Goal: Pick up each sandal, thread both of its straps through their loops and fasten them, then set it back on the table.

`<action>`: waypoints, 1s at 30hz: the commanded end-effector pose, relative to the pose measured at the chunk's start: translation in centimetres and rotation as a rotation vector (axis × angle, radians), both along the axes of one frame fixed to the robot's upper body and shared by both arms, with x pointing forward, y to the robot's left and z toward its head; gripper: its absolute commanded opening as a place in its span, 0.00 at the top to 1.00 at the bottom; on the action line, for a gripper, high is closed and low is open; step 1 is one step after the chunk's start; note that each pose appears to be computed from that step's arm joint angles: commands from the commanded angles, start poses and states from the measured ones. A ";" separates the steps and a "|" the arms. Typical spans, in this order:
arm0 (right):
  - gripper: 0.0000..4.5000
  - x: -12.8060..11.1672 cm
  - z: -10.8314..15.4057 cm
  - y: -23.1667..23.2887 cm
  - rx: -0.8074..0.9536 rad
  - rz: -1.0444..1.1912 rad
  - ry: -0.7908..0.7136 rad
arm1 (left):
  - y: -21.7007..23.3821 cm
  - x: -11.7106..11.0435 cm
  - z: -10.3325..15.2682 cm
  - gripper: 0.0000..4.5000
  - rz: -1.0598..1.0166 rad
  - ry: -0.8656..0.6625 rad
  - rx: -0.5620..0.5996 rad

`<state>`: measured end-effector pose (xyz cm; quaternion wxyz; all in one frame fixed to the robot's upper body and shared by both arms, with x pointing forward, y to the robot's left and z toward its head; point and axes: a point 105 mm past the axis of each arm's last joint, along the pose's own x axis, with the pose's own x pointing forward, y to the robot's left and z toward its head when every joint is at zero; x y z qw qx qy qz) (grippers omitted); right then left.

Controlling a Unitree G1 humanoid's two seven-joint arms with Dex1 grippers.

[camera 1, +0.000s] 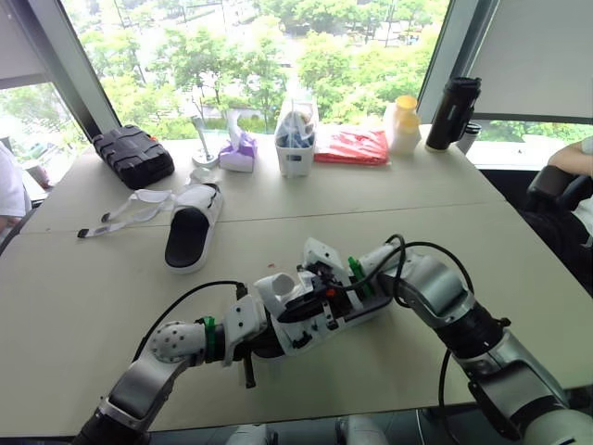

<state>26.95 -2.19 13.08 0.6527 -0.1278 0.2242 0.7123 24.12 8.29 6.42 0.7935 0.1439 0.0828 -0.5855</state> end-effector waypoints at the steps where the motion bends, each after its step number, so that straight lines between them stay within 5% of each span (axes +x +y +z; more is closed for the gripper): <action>1: 0.99 -0.9 0.2 0.5 0.017 0.046 -0.008 | 0.5 -1.1 -3.9 1.00 0.011 0.132 0.099; 28: 0.99 -1.8 -1.1 -3.2 -0.157 0.162 -0.228 | 0.5 -0.8 -3.8 1.00 0.006 0.125 0.101; 30: 0.87 -1.6 -0.9 -3.3 -0.161 0.157 -0.240 | 0.5 -0.8 -3.8 1.00 0.005 0.126 0.101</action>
